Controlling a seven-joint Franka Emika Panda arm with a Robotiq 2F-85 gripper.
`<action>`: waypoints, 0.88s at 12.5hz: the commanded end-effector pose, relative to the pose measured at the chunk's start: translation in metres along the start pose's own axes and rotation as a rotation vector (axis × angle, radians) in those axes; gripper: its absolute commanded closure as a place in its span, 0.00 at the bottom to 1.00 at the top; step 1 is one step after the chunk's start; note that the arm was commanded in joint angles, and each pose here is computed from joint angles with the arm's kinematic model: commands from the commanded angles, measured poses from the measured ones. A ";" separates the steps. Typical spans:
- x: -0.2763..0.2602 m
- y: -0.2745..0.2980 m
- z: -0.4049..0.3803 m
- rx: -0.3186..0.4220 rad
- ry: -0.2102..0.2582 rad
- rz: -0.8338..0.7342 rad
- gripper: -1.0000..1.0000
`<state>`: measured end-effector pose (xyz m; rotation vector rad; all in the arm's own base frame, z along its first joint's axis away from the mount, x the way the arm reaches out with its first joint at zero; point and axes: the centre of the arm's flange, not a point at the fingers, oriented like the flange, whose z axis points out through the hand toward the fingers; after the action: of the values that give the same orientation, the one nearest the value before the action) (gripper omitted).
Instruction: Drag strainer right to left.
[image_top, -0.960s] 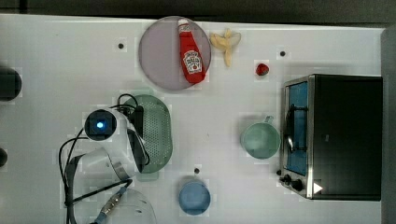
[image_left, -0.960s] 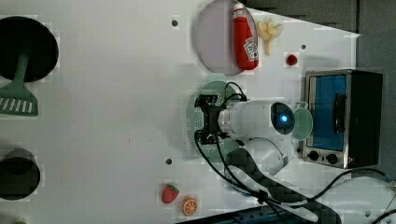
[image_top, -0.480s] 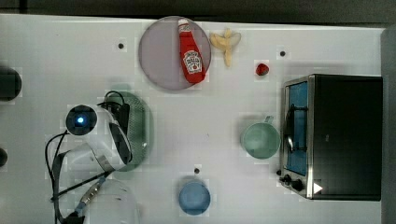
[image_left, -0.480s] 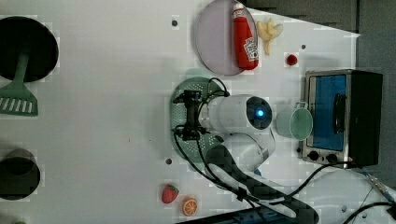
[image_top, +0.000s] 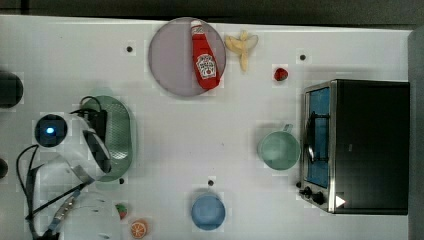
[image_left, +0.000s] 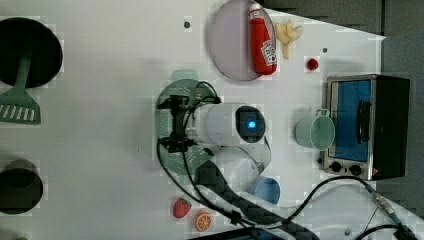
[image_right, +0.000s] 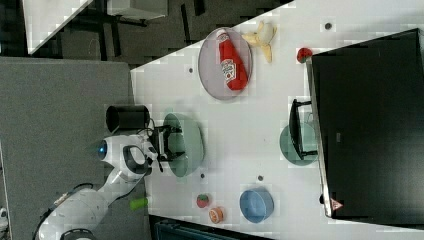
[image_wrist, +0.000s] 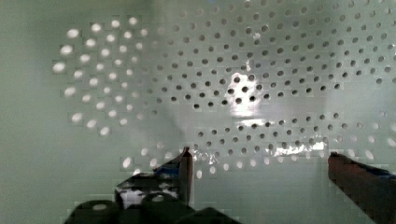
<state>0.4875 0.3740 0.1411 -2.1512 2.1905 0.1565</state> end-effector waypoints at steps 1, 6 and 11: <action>-0.022 0.010 -0.002 0.002 -0.011 0.056 0.00; -0.032 0.006 -0.026 0.011 -0.009 -0.018 0.00; 0.001 -0.014 -0.142 -0.049 0.091 -0.312 0.00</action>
<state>0.4576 0.3891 0.2180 -2.5710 2.0210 0.1762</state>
